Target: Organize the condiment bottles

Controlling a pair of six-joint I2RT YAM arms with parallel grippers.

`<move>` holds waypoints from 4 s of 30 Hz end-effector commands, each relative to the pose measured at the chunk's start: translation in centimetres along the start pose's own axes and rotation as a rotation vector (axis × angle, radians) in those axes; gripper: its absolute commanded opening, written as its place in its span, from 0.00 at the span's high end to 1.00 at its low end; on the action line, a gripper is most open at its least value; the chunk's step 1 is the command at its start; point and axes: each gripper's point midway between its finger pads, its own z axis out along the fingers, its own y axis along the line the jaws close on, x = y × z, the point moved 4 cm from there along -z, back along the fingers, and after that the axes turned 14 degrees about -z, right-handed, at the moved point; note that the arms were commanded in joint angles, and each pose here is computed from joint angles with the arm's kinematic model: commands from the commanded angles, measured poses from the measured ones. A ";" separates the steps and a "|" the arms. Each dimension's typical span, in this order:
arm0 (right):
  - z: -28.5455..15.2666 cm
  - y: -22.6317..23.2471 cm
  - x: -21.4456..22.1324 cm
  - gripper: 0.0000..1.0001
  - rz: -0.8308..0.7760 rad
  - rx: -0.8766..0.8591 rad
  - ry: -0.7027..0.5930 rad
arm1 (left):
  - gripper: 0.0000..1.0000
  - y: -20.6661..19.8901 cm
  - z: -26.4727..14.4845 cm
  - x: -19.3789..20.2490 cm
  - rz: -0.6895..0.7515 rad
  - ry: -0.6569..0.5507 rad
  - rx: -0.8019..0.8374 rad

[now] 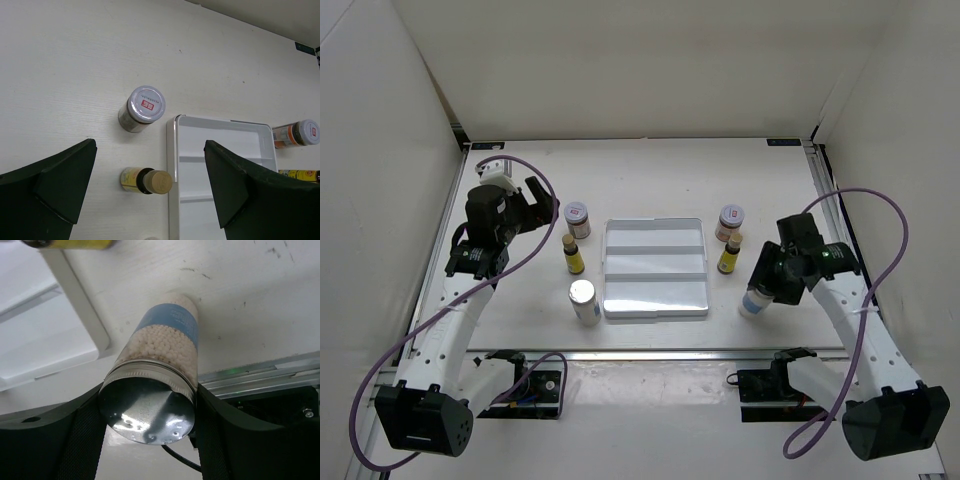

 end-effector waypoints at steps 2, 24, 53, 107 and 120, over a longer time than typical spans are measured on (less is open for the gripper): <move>-4.6 2.2 -3.6 0.83 -0.073 -0.111 -0.180 | 0.00 0.2 -0.4 -0.4 -0.007 -0.022 -0.015; -0.4 16.2 -3.8 1.00 -0.372 -0.224 -0.109 | 0.00 0.3 -0.5 -0.2 -0.007 -0.015 -0.021; -5.6 17.8 -2.6 0.00 -0.552 0.025 -0.416 | 0.00 -2.9 -4.4 3.9 -0.099 0.253 0.017; -4.8 14.0 -1.2 0.00 -0.578 0.106 -0.552 | 0.75 -4.3 -6.8 14.2 0.117 0.593 -0.320; -4.8 13.5 -1.2 0.00 -0.596 0.128 -0.548 | 0.87 -11.5 -5.5 10.5 0.160 0.542 -0.193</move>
